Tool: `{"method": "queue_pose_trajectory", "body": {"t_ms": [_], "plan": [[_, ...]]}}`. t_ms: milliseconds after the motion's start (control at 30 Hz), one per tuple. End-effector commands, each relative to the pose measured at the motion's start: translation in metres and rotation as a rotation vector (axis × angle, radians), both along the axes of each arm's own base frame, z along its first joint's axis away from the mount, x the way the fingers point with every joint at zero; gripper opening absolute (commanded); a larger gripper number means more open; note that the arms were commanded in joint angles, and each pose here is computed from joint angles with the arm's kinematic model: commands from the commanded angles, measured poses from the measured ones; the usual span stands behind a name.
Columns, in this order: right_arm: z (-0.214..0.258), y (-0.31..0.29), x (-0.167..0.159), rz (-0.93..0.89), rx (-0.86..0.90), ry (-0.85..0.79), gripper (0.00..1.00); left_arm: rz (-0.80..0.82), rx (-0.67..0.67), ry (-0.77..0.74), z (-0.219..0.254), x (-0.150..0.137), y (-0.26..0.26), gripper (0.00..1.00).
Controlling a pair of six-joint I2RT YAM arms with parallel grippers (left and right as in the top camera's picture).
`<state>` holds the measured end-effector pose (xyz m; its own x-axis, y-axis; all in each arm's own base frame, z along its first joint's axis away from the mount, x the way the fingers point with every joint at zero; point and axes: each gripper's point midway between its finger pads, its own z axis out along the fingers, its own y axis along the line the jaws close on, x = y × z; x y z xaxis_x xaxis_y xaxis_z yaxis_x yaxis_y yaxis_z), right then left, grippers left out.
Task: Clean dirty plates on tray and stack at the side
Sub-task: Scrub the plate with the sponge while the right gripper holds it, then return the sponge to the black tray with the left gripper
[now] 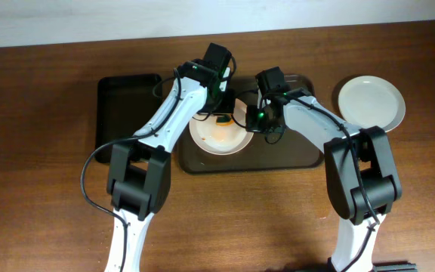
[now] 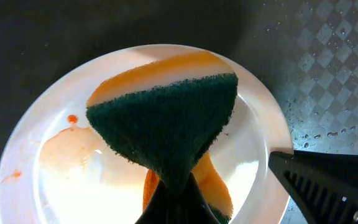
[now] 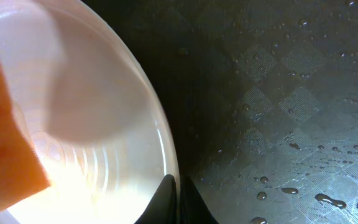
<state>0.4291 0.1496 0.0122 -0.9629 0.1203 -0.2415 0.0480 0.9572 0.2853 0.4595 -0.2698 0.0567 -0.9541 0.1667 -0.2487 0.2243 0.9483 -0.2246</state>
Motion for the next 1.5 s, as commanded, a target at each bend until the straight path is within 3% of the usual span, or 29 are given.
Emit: {"method": "queue_pose_trajectory", "body": {"t_ms": [0, 67, 167, 300, 433, 600, 700, 833, 933, 1067, 1167, 1200, 1233, 1367, 1433, 1467], "plan": [[-0.006, -0.003, -0.001, 0.004, -0.025, 0.005, 0.04, -0.002, 0.016, 0.059, -0.043, -0.001, 0.000, 0.00], [-0.006, -0.003, -0.002, 0.004, -0.025, 0.006, 0.04, -0.001, 0.052, 0.082, -0.063, -0.003, 0.005, 0.00], [-0.006, -0.003, -0.001, 0.004, -0.025, 0.006, 0.04, 0.052, 0.286, 0.032, -0.075, 0.004, 0.047, 0.00], [-0.006, -0.004, -0.001, 0.003, -0.029, 0.005, 0.04, 0.129, 0.676, -0.126, -0.055, 0.025, 0.115, 0.00], [-0.007, -0.007, -0.002, -0.002, -0.045, 0.006, 0.04, 0.078, 0.797, -0.186, -0.035, 0.036, 0.130, 0.00], [-0.007, -0.007, -0.002, -0.003, -0.048, 0.008, 0.04, 0.183, 0.720, -0.266, 0.050, 0.058, 0.128, 0.00], [-0.007, -0.008, -0.004, -0.003, -0.050, 0.014, 0.04, 0.311, 0.528, -0.181, 0.084, 0.058, 0.158, 0.00], [-0.007, -0.007, -0.002, -0.003, -0.048, 0.009, 0.04, 0.446, 0.181, 0.152, 0.065, 0.033, 0.228, 0.00], [-0.007, -0.007, -0.002, -0.003, -0.048, 0.007, 0.04, 0.506, 0.153, 0.288, 0.039, 0.017, 0.259, 0.00], [-0.007, -0.008, -0.004, -0.003, -0.050, 0.014, 0.04, 0.364, 0.045, 0.425, -0.015, 0.008, 0.238, 0.00], [-0.007, -0.008, -0.003, -0.003, -0.050, 0.012, 0.04, 0.276, -0.032, 0.420, -0.016, 0.010, 0.224, 0.00], [-0.007, -0.007, -0.003, -0.003, -0.049, 0.011, 0.04, 0.276, -0.031, 0.411, -0.016, 0.012, 0.225, 0.18], [-0.007, -0.007, -0.003, -0.003, -0.049, 0.011, 0.04, 0.278, -0.014, 0.408, -0.017, 0.012, 0.228, 0.99], [-0.007, -0.007, -0.003, -0.003, -0.049, 0.011, 0.04, 0.284, 0.053, 0.379, -0.014, 0.015, 0.239, 0.96], [-0.007, -0.007, -0.002, -0.003, -0.048, 0.008, 0.04, 0.284, 0.047, 0.338, -0.001, 0.022, 0.239, 0.76], [-0.007, -0.007, -0.001, -0.003, -0.047, 0.004, 0.04, 0.285, 0.042, 0.302, 0.007, 0.029, 0.239, 0.47]]}}
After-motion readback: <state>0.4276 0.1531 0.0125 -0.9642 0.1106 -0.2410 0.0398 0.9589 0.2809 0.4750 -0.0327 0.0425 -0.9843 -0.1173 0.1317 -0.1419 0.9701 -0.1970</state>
